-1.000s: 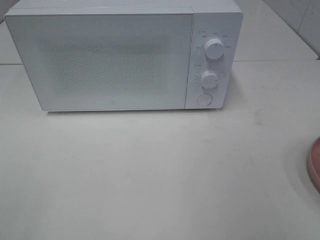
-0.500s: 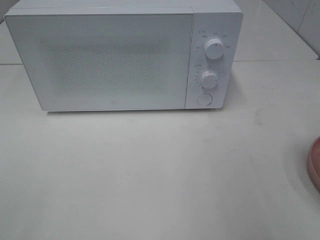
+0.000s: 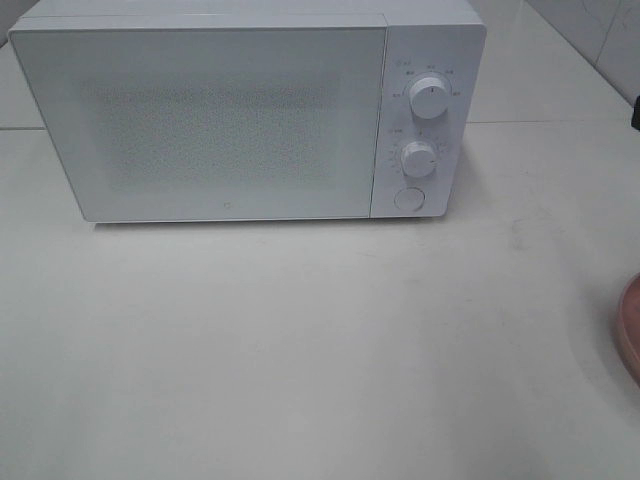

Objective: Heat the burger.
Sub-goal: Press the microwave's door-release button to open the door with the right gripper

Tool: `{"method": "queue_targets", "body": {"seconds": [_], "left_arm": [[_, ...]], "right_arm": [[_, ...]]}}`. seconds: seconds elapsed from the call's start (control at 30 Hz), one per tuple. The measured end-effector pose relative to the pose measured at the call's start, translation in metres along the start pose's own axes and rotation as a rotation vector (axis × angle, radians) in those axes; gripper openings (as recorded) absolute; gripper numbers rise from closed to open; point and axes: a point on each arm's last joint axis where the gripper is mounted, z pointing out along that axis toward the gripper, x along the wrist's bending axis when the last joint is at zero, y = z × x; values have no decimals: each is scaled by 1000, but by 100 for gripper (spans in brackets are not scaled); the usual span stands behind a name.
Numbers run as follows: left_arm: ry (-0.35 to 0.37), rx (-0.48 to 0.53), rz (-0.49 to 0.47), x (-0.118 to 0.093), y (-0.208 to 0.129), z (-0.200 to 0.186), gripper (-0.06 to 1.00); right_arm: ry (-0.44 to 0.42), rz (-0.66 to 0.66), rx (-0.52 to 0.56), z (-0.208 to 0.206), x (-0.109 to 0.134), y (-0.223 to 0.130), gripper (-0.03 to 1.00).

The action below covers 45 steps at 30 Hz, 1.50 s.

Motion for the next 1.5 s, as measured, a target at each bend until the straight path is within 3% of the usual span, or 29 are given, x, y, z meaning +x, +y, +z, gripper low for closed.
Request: {"method": "queue_targets", "body": {"seconds": [0.43,0.77,1.0,1.5], "left_arm": [[0,0,0,0,0,0,99],[0,0,0,0,0,0,99],[0,0,0,0,0,0,99],[0,0,0,0,0,0,99]], "right_arm": [[-10,5,45,35,-2,-7,75],[-18,1,-113,46,-4,-31,75],[57,-73,-246,41,12,-44,75],[52,-153,-305,37,30,-50,75]]}}
